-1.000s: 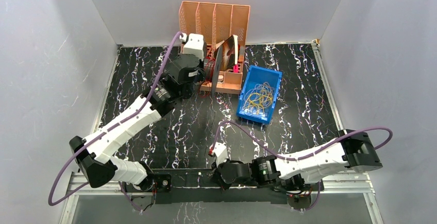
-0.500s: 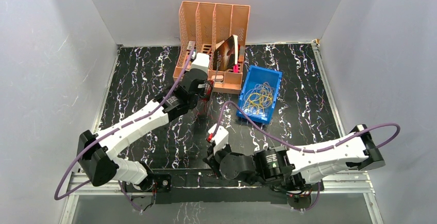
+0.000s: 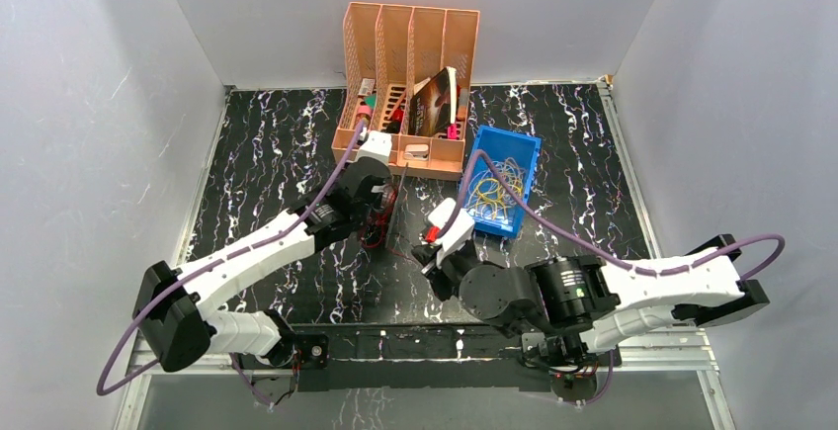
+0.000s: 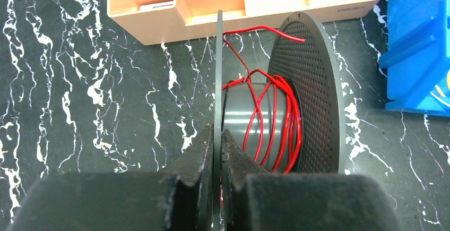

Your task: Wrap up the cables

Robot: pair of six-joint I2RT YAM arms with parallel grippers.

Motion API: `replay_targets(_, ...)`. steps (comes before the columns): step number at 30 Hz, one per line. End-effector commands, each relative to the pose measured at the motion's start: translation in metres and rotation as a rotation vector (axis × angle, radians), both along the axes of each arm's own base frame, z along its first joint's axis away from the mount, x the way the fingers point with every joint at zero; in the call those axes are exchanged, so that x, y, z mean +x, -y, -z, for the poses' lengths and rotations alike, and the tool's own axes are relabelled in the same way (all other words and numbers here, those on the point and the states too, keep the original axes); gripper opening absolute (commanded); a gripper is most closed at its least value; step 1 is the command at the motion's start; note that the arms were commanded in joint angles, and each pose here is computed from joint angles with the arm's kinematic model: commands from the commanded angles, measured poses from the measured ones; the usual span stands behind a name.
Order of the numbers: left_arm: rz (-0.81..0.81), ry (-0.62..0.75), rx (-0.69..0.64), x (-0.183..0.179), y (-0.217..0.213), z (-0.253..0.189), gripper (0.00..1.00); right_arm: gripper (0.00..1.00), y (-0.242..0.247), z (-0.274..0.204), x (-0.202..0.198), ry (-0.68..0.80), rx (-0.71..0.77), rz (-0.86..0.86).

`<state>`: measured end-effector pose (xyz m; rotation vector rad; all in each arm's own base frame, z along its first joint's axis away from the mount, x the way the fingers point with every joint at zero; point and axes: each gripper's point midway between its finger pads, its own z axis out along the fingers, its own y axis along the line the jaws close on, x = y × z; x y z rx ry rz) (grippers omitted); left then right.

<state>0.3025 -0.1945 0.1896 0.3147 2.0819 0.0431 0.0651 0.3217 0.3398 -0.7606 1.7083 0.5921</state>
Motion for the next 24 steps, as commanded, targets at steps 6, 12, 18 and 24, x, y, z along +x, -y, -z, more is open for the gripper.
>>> replay_targets(6,0.071,-0.037,-0.088,-0.027,0.001,0.005,0.00,0.00,0.029,-0.051,0.071,0.134,0.031,0.126)
replay_targets(12,0.292,-0.174,-0.094,-0.071,0.013,0.012,0.00,0.00,0.054,-0.047,0.186,0.136,-0.018,0.343)
replay_targets(18,0.425,-0.185,-0.130,-0.104,0.009,0.007,0.00,0.00,0.104,0.027,0.251,-0.072,-0.028,0.501)
replay_targets(24,0.493,-0.177,-0.218,-0.118,0.017,-0.017,0.00,0.00,0.122,0.079,0.253,-0.203,-0.040,0.527)
